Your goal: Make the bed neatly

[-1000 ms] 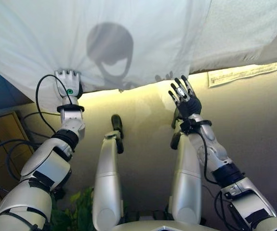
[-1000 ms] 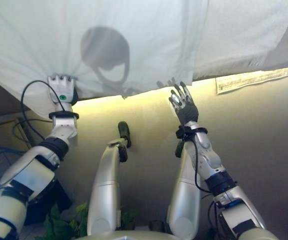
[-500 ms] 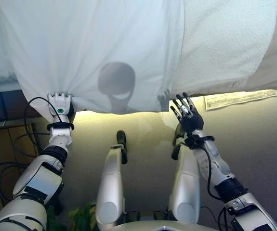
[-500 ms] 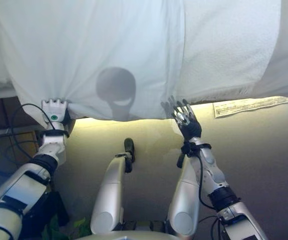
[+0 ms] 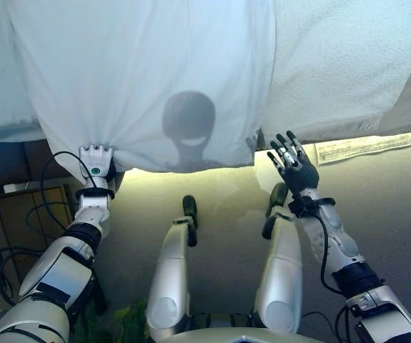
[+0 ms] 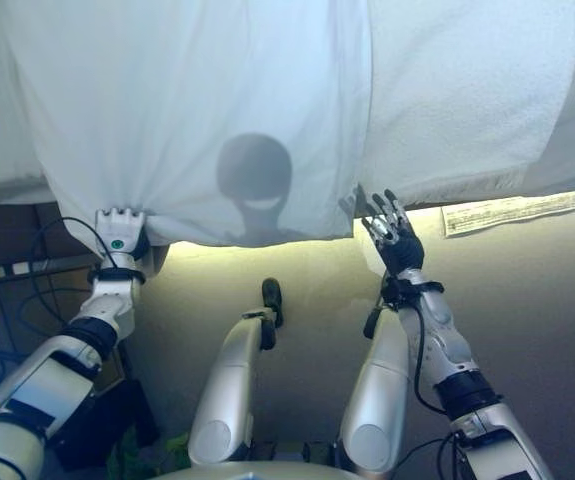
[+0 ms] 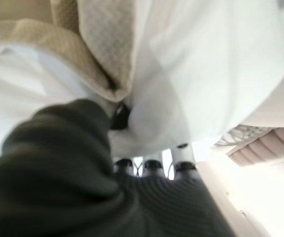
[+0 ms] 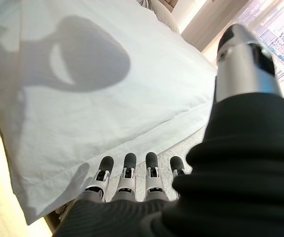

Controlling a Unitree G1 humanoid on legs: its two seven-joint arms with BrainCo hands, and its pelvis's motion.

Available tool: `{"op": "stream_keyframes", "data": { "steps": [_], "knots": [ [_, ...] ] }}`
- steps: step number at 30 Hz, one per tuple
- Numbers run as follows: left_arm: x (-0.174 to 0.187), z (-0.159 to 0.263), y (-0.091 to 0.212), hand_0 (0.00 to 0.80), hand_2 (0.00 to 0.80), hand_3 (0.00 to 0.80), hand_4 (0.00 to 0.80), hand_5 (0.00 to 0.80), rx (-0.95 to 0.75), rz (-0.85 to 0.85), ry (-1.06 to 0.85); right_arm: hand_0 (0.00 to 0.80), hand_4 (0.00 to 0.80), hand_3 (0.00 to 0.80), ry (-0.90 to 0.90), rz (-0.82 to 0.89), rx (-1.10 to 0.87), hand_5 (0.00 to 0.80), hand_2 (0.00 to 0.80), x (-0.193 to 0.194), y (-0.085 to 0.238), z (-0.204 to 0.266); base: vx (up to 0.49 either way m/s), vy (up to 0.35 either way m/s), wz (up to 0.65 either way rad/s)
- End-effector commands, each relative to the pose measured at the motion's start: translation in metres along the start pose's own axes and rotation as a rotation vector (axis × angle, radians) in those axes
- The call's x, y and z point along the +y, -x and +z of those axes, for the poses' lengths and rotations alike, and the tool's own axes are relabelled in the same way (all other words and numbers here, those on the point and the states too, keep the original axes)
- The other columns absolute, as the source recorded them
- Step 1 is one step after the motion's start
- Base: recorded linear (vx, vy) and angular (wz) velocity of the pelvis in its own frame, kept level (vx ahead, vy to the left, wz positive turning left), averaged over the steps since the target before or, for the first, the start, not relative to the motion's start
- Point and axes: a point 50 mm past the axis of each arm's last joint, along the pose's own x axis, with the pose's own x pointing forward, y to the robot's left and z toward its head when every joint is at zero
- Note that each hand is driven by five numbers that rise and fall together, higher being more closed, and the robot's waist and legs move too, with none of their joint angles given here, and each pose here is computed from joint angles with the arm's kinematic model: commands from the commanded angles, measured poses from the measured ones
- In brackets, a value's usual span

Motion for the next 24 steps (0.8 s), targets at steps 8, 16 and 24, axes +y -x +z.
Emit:
{"op": "stream_keyframes", "data": {
  "steps": [8, 16, 24],
  "knots": [
    [-0.097, -0.041, 0.117, 0.800, 0.800, 0.800, 0.800, 0.800, 0.180, -0.542, -0.026, 0.000, 0.000, 0.000, 0.009, 0.054, -0.078, 0.000, 0.000, 0.011, 0.000, 0.018, 0.006, 0.021, -0.06],
    [-0.101, -0.028, 0.125, 0.800, 0.800, 0.800, 0.800, 0.800, 0.101, -0.545, 0.039, 0.000, 0.000, 0.000, -0.024, 0.051, -0.115, 0.000, 0.000, 0.018, 0.002, 0.017, -0.031, -0.062, 0.03],
    [-0.114, 0.012, 0.150, 0.000, 0.000, 0.000, 0.000, 0.000, -0.041, -0.794, 0.221, 0.000, 0.000, 0.000, -0.060, 0.077, -0.129, 0.000, 0.000, 0.030, 0.003, 0.013, 0.021, -0.065, 0.04]
  ]
}}
